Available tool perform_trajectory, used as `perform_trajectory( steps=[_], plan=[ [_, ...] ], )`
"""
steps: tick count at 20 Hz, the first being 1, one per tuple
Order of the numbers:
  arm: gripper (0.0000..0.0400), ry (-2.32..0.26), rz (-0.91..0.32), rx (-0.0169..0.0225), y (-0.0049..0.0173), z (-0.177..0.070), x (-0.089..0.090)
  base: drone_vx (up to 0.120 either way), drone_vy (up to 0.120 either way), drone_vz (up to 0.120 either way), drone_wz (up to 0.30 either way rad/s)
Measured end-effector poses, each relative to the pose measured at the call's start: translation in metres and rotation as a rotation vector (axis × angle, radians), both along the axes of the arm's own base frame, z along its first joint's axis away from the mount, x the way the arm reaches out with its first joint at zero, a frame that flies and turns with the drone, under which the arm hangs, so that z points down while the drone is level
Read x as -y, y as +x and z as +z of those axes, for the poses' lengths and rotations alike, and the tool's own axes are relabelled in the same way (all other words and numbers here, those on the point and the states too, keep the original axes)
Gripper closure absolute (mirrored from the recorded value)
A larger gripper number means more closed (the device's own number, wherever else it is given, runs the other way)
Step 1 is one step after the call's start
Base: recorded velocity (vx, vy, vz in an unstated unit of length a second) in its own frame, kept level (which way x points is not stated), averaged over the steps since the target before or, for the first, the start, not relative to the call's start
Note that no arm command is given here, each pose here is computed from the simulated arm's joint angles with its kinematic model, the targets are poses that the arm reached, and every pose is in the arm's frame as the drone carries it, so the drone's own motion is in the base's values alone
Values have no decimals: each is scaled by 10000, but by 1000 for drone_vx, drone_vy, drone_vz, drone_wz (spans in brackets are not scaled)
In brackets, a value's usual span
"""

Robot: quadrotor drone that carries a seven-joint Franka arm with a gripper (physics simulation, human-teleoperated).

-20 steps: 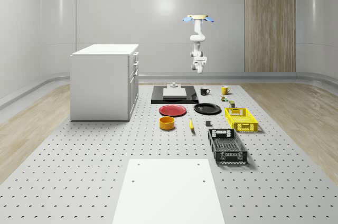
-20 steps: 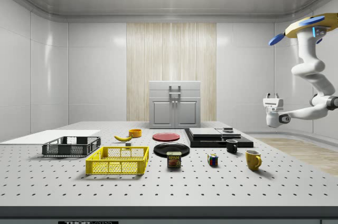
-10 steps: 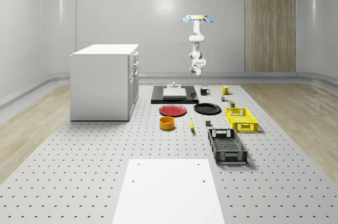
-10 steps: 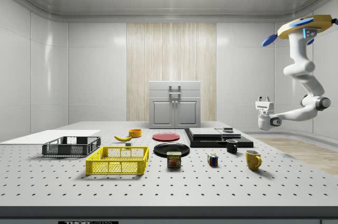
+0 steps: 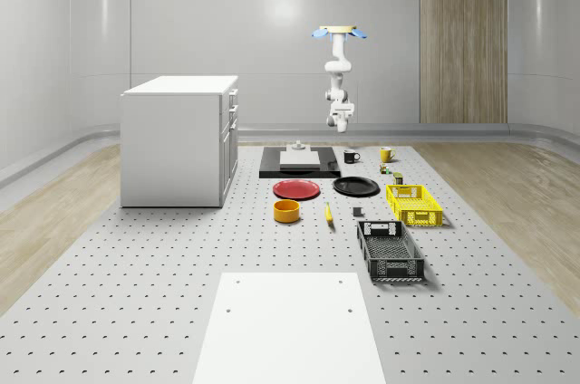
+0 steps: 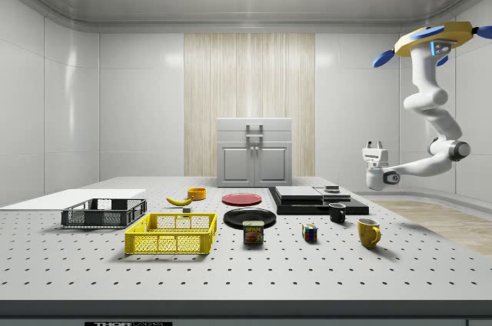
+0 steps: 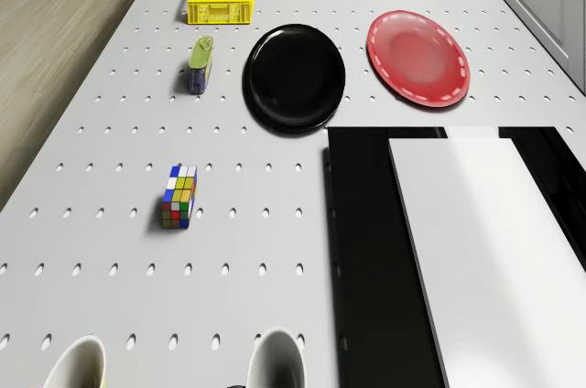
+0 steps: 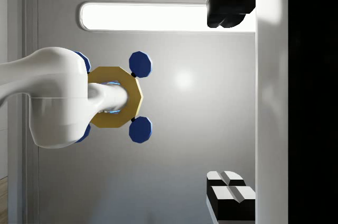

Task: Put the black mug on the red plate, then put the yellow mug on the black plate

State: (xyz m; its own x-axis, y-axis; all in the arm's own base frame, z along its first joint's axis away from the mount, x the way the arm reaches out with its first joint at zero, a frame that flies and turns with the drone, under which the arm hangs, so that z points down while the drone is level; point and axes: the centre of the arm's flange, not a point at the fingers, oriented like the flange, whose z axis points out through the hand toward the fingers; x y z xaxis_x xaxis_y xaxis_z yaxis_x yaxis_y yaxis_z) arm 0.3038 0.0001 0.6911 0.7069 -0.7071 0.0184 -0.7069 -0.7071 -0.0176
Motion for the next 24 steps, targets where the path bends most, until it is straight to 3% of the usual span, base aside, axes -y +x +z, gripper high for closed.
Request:
perform_trajectory(
  steps=[24],
  plan=[
    [0, -331, -6, 182, -18, 2, -33, 120, 0, 0, 0]
  ],
)
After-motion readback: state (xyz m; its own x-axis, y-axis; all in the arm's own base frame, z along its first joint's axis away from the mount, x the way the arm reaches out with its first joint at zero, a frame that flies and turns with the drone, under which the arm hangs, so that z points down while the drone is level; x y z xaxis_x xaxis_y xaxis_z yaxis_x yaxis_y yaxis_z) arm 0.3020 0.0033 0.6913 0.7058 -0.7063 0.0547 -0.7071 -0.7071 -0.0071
